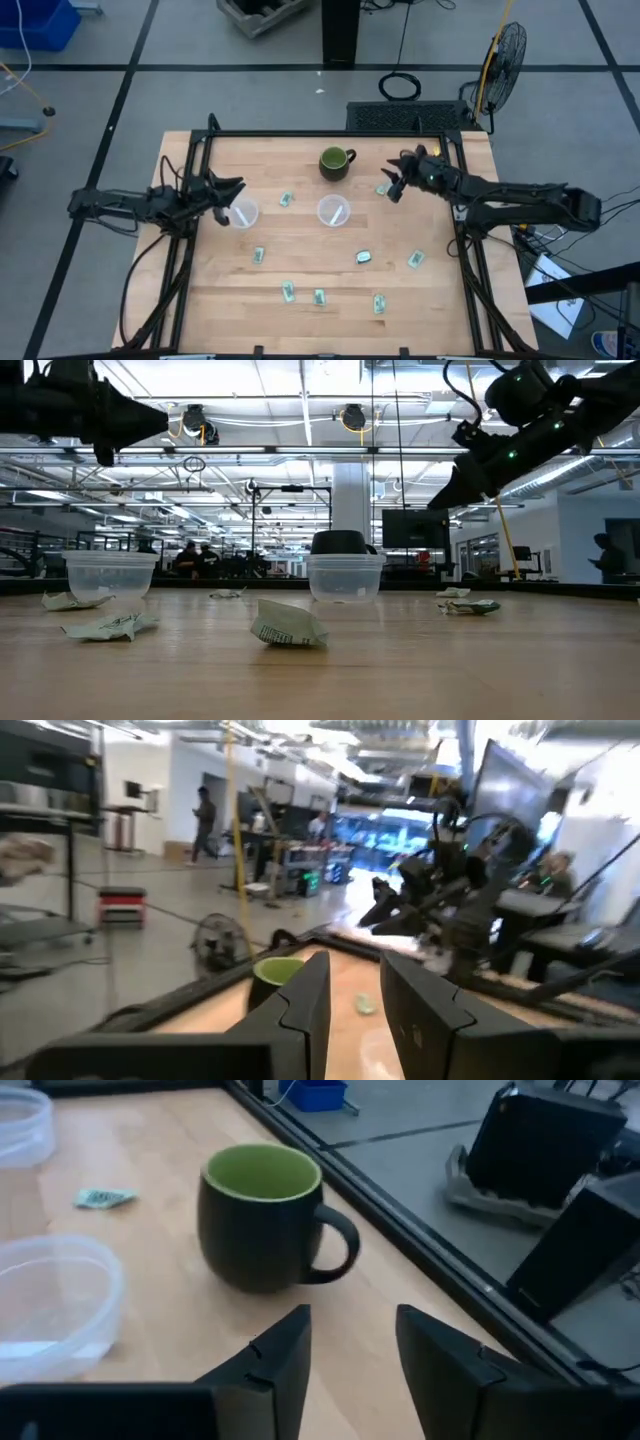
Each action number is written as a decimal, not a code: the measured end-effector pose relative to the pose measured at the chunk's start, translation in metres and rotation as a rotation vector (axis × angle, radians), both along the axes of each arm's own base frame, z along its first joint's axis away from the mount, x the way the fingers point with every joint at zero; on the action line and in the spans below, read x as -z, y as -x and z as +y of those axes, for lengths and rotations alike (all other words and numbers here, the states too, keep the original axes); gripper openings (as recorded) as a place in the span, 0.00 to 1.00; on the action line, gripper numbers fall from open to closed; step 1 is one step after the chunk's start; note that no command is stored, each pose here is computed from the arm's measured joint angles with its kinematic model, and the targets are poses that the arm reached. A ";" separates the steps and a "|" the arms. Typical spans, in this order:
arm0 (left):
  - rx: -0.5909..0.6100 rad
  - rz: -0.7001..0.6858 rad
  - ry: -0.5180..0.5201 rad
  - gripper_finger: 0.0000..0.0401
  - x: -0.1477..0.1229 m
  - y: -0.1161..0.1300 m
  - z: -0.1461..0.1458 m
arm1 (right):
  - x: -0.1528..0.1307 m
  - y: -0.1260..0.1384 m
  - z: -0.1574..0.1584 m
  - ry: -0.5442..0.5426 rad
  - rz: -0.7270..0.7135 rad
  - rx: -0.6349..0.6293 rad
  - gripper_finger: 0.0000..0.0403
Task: Pick and place Stevia / Truvia into bins
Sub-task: Put the white stevia packet into the right transparent container
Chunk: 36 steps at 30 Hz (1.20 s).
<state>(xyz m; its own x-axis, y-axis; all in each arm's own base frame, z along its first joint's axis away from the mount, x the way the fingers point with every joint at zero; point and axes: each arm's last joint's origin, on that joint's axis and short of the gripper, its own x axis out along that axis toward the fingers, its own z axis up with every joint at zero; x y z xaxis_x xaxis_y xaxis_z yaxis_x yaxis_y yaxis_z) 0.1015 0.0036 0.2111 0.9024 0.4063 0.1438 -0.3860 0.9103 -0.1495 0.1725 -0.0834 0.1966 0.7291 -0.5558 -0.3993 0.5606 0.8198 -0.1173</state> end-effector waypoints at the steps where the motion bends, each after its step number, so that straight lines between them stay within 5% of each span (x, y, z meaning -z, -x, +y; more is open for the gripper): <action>1: -0.016 0.018 -0.008 0.24 -0.007 0.001 0.002 | -0.001 0.001 -0.004 -0.018 -0.010 -0.009 0.38; 11: -0.178 0.294 -0.002 0.24 -0.062 -0.012 0.019 | 0.019 -0.007 -0.028 -0.151 0.099 0.041 0.44; 23: -0.247 0.515 0.092 0.24 -0.034 -0.055 0.033 | 0.065 -0.013 -0.032 -0.289 0.323 0.063 0.42; 36: -0.249 0.555 0.102 0.24 -0.027 -0.063 0.034 | 0.072 -0.009 -0.030 -0.359 0.364 0.098 0.42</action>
